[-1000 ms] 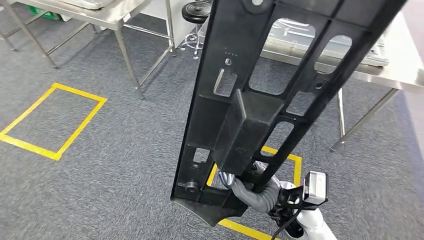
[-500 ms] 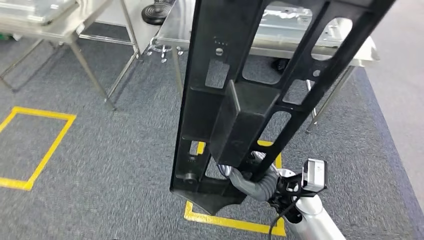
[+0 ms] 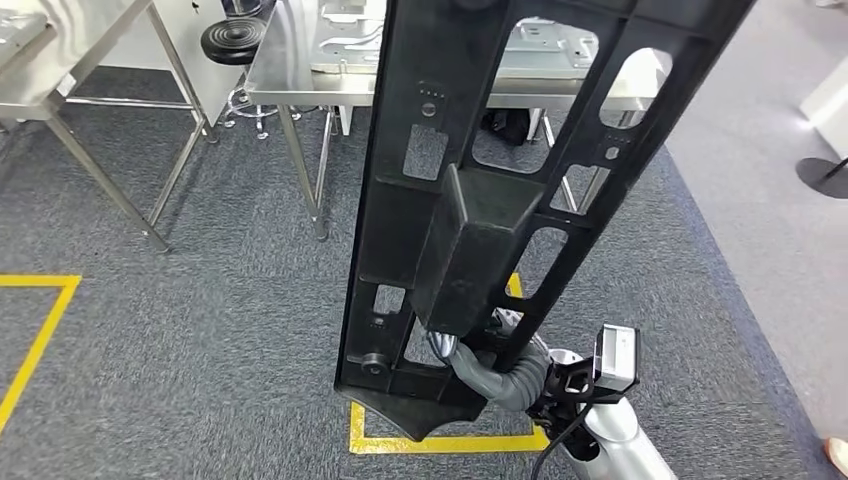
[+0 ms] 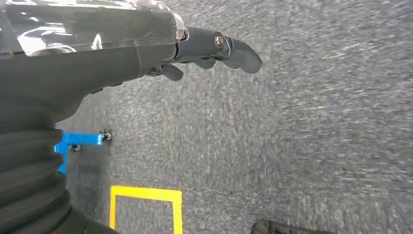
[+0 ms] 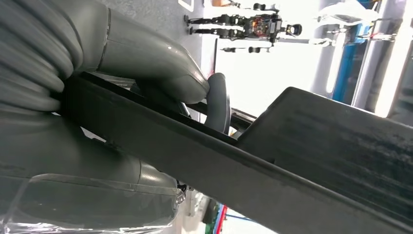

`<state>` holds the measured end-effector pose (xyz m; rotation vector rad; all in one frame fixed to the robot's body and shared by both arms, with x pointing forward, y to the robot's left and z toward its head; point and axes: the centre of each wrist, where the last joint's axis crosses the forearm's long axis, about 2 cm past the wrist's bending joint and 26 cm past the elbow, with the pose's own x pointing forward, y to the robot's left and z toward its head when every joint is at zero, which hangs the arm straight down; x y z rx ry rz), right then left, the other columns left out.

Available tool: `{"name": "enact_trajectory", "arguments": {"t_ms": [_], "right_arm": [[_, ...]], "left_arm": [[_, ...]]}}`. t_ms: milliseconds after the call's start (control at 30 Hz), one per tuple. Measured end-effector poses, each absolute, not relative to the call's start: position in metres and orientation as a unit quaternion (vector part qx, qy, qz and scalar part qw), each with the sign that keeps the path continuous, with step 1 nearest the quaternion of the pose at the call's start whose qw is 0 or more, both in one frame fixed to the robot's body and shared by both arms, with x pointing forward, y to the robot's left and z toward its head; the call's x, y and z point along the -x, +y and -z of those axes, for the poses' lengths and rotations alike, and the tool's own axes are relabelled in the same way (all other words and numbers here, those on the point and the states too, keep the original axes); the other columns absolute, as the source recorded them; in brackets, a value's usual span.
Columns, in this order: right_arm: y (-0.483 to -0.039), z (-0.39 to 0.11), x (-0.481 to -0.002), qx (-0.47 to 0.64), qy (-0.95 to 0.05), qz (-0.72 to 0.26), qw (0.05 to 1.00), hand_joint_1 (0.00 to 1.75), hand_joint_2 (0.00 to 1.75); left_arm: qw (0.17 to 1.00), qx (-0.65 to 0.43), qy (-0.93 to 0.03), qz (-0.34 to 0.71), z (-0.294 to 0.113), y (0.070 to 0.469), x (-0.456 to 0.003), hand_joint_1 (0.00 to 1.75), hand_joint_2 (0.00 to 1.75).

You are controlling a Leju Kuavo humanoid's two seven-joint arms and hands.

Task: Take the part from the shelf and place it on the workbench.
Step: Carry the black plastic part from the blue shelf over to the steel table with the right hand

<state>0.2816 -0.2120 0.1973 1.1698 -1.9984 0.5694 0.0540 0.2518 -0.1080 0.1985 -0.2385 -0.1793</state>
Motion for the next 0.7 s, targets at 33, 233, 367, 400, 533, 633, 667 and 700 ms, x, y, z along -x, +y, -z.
{"name": "enact_trajectory", "arguments": {"t_ms": [33,233,367,400,533,633,667,700], "right_arm": [[-0.212,-0.1975,-0.2818,-0.456,-0.779,-0.222,0.369,1.75,1.75],[-0.2109,-0.1971,-0.2825,-0.46,-0.776,-0.225,0.369,1.75,1.75],[-0.2109,-0.2004,-0.2852,-0.461,-0.776,-0.228,0.364,1.75,1.75],[-0.211,-0.2007,-0.2856,-0.462,-0.776,-0.228,0.363,1.75,1.75],[-0.2111,-0.2033,-0.2877,-0.462,-0.778,-0.23,0.359,1.75,1.75],[-0.2107,-0.2041,-0.2884,-0.46,-0.779,-0.23,0.358,1.75,1.75],[-0.2107,-0.2037,-0.2883,-0.459,-0.779,-0.23,0.359,1.75,1.75],[-0.2108,-0.2035,-0.2883,-0.457,-0.78,-0.231,0.36,1.75,1.75]], "left_arm": [[0.984,-0.099,-0.118,0.088,0.1081,0.2519,-0.0537,0.0,1.75],[0.984,-0.097,-0.121,0.084,0.1083,0.2518,-0.0522,0.0,1.75],[0.982,-0.095,-0.139,0.083,0.1076,0.2489,-0.0554,0.0,1.75],[0.982,-0.094,-0.143,0.083,0.1075,0.2485,-0.0558,0.0,1.75],[0.981,-0.095,-0.148,0.084,0.1074,0.2481,-0.0563,0.0,1.75],[0.981,-0.095,-0.146,0.086,0.1077,0.2482,-0.0544,0.0,1.75],[0.981,-0.095,-0.145,0.087,0.1078,0.2484,-0.0537,0.0,1.75],[0.981,-0.095,-0.145,0.087,0.1078,0.2486,-0.0534,0.0,1.75]]}}
